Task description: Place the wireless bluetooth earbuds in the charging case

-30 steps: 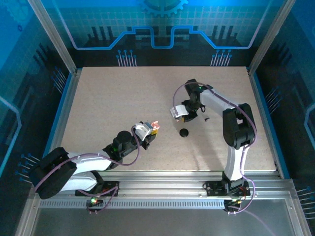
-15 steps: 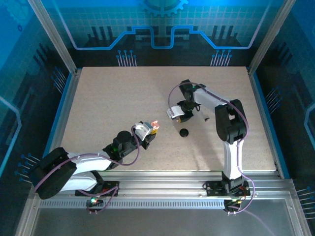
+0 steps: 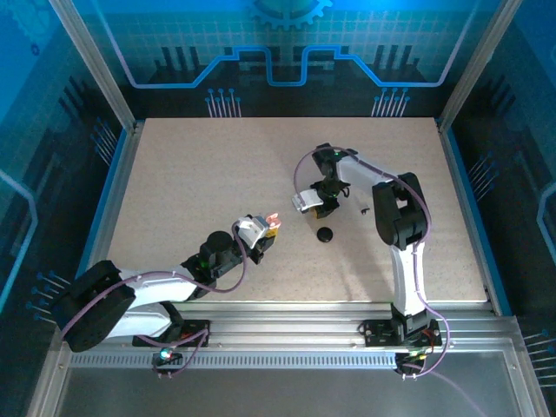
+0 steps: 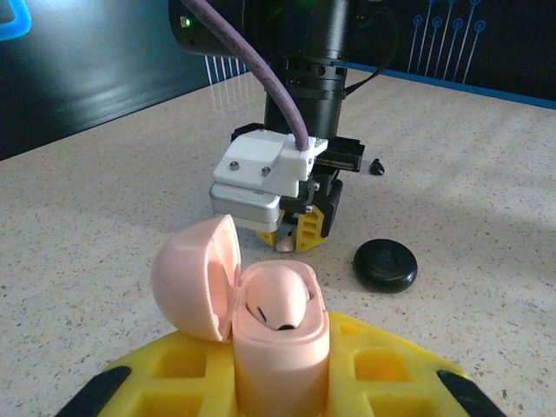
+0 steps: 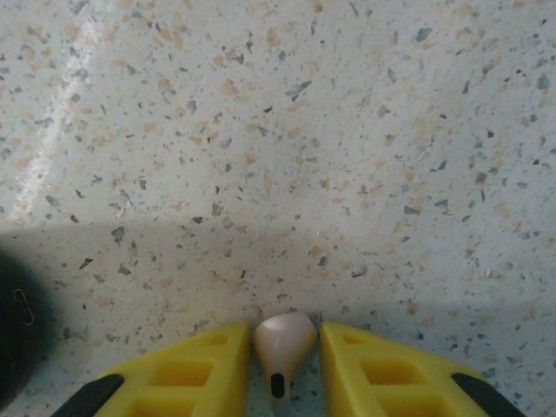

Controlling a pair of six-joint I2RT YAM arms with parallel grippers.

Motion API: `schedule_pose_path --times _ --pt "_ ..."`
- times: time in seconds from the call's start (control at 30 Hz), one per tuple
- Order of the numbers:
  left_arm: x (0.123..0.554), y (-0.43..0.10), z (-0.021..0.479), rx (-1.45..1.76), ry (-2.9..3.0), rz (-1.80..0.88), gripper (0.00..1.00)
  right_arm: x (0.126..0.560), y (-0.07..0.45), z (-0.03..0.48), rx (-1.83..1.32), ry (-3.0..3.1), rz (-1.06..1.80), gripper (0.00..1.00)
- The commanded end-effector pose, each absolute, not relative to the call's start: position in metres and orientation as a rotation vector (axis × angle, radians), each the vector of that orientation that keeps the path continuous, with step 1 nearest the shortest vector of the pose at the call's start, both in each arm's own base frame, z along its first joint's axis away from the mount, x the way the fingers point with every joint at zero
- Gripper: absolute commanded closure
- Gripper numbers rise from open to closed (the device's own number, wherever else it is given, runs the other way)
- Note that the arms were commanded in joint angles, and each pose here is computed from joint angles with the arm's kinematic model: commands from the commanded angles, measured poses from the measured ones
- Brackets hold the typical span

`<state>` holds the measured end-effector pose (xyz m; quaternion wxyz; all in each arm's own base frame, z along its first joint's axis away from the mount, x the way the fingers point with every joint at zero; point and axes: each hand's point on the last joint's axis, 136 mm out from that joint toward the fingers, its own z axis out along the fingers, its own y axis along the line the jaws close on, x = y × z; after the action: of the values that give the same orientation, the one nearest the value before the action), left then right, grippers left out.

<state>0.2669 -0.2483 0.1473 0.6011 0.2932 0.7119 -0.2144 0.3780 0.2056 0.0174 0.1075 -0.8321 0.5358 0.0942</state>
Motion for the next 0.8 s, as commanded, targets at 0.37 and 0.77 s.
schedule_pose_path --times 0.37,0.77 --pt "0.271 -0.251 0.158 0.663 1.622 -0.493 0.80 0.379 0.207 0.016 -2.461 1.607 0.249 0.81" --pt "0.271 -0.247 0.150 0.658 1.632 -0.472 0.80 0.368 0.231 0.079 -2.134 1.618 0.288 0.83"
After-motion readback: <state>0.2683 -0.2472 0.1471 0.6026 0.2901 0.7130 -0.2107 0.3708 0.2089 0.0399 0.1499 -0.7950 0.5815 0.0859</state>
